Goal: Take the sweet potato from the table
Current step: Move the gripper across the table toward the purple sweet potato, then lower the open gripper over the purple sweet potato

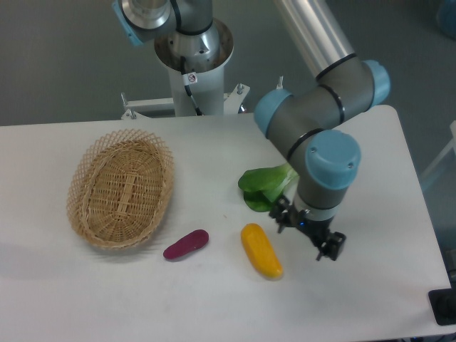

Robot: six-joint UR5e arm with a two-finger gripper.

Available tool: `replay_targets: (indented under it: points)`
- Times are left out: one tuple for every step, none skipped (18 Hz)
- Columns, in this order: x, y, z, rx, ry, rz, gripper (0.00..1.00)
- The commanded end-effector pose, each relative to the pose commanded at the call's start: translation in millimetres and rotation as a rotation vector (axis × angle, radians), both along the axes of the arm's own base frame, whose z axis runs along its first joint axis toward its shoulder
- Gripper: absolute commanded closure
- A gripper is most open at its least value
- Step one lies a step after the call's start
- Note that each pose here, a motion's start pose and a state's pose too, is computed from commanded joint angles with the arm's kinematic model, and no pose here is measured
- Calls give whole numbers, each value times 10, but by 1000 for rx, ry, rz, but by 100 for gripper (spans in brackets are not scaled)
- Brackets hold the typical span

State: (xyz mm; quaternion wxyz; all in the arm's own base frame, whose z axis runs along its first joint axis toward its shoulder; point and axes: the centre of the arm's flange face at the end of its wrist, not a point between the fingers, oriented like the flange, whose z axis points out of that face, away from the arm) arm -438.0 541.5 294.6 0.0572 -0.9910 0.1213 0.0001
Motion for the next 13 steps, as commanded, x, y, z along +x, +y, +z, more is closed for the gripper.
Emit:
replay_targets:
  points:
    - [82,18,-5,-1,-6,-9,0]
    - [138,3,-41,-4,-15,-13,0]
    - [247,44,-81,-9,-21,-26,0]
    - [360,81,-140,-17,-30,-39,0]
    - [451,96,-189,-25,-39,-45,0]
    - [513,106,-215,-29,-41,-49,0]
    - [576,118,-247,-33,-48,-57,0]
    - [643,149,-268,-38,-50,-68,0]
    - [713,181,-289,-40,-54,-78,0]
    - [776,204,-326,-45,-60,-88,0]
    - [853,223,-367,-53,-65,-98,0]
    - [938,235,-426,-61,-73,-107,0]
    - [971,230,-474,-66,-79,-111,0]
